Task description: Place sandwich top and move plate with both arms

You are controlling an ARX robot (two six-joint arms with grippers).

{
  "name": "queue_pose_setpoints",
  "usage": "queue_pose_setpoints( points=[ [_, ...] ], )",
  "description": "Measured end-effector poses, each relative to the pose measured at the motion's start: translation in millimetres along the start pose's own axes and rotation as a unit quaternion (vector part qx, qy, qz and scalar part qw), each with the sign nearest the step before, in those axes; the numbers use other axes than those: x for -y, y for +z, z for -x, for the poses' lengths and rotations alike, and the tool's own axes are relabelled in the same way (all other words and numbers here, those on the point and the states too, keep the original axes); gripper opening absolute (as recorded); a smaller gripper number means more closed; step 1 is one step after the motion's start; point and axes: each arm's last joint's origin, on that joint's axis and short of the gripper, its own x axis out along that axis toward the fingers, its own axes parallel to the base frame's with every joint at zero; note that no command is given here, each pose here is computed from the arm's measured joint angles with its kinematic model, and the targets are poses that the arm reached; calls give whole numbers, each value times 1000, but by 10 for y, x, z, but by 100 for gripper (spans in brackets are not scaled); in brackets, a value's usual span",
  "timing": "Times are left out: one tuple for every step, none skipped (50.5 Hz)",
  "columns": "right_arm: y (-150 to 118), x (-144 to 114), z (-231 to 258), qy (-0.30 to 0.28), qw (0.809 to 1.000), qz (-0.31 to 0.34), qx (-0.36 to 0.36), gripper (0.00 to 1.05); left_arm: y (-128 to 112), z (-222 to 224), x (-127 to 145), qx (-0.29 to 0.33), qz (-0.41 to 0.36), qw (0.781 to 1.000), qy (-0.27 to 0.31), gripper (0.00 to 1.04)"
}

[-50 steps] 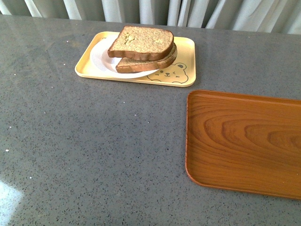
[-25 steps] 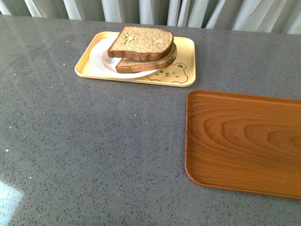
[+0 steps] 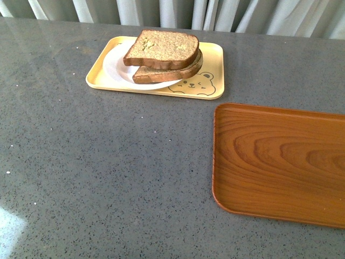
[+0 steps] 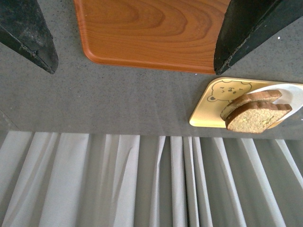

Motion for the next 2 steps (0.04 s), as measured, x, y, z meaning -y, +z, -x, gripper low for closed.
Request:
queue_pose_setpoints(
  points=[
    [0,0,0,0,1000,0,0,96,0,0,0,0,0,1000,0,96],
    [0,0,0,0,1000,0,0,96,0,0,0,0,0,1000,0,96]
  ],
)
